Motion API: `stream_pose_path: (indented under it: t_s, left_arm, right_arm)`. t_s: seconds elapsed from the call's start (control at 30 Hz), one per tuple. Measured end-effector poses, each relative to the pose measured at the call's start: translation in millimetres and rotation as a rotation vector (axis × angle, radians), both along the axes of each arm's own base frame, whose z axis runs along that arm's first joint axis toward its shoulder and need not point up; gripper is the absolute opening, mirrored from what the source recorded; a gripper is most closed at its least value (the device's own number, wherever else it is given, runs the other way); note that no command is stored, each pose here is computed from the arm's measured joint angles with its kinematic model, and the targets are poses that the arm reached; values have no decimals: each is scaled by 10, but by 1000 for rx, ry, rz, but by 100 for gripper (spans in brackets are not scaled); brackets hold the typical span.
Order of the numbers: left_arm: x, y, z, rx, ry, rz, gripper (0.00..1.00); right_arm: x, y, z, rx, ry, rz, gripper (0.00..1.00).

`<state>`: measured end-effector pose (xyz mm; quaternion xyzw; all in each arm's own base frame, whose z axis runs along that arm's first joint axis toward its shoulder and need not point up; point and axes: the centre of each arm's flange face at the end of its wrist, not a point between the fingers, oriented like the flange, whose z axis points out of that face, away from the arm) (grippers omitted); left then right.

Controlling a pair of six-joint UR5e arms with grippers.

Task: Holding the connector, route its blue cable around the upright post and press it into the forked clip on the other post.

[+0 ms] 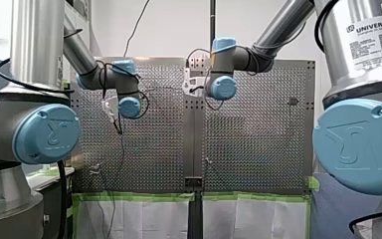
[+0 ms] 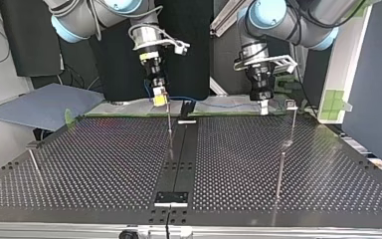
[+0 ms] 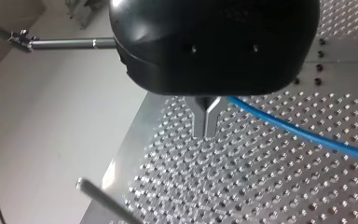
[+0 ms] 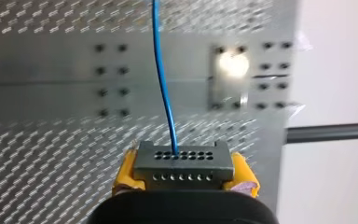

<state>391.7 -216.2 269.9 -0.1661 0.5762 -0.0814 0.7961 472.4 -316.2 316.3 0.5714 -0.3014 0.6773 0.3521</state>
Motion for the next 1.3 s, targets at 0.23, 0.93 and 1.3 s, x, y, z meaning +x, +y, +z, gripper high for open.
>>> stream_pose_path:
  t_s: [0.23, 0.93, 1.3]
  left_arm:
    - [150, 90, 123, -31, 5, 19, 0]
    - [238, 679, 770, -71, -29, 34, 0]
    - [425, 1004, 1151, -100, -63, 76, 0]
  right_arm:
    - [39, 48, 498, -42, -33, 59, 0]
    - [272, 153, 962, -86, -35, 229, 0]
    - [359, 67, 1190, -104, -70, 245, 0]
